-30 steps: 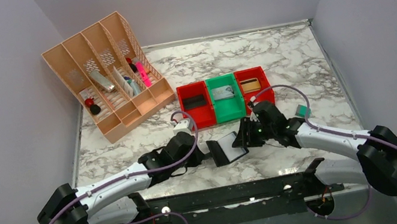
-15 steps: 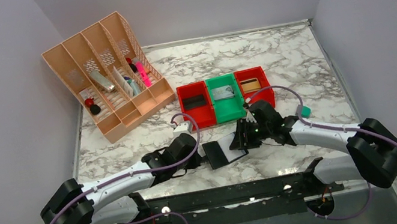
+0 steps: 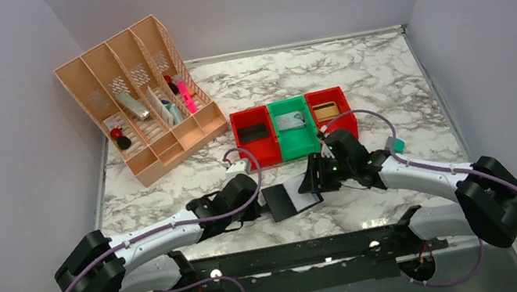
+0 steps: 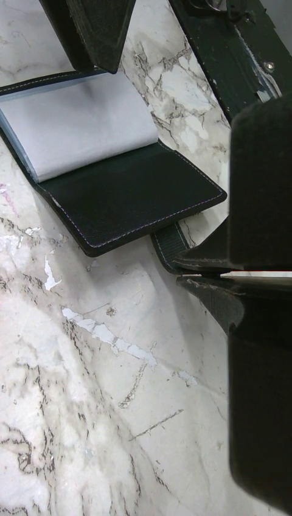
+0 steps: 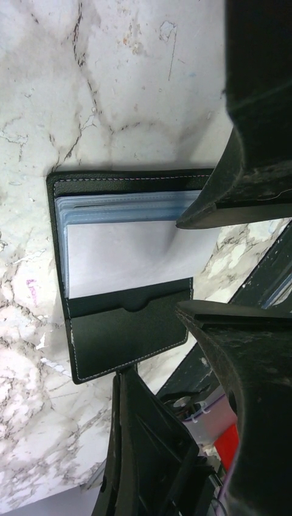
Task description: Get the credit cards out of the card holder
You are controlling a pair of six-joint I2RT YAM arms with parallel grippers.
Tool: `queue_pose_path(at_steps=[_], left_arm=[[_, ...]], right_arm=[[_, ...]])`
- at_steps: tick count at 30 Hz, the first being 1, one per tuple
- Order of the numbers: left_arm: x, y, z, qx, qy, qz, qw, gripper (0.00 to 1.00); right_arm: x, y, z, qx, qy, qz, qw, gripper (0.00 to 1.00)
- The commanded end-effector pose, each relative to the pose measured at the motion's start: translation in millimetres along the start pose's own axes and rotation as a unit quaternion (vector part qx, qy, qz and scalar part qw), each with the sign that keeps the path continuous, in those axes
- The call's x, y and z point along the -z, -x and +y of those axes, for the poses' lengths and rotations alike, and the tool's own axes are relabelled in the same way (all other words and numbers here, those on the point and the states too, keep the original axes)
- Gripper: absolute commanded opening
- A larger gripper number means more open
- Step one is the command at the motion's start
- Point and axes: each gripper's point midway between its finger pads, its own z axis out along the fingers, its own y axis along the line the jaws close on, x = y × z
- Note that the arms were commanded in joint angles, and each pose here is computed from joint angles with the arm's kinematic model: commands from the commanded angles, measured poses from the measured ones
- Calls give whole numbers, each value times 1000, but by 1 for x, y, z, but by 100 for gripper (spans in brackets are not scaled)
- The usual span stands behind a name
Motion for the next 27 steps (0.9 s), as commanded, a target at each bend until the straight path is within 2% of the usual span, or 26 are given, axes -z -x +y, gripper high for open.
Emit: queue_pose_path(at_steps=[1,14,24,27], left_arm=[[0,12,-3,-3,8,-16,1000,0],[0,13,-6,-7,4,-13,1000,0],[2,15,-6,-14,4,-15,1000,0],[2,14,-6,-14,3,-12,1000,0]], right_arm=[[-4,-3,-2,-6,-1,6,1000,52],[-12,-9,5,-15,25,32,999,52],[-5,4,-13,-16,-39,-8,999,52],[-5,-2,-9,-28,-13,-14,999,52]])
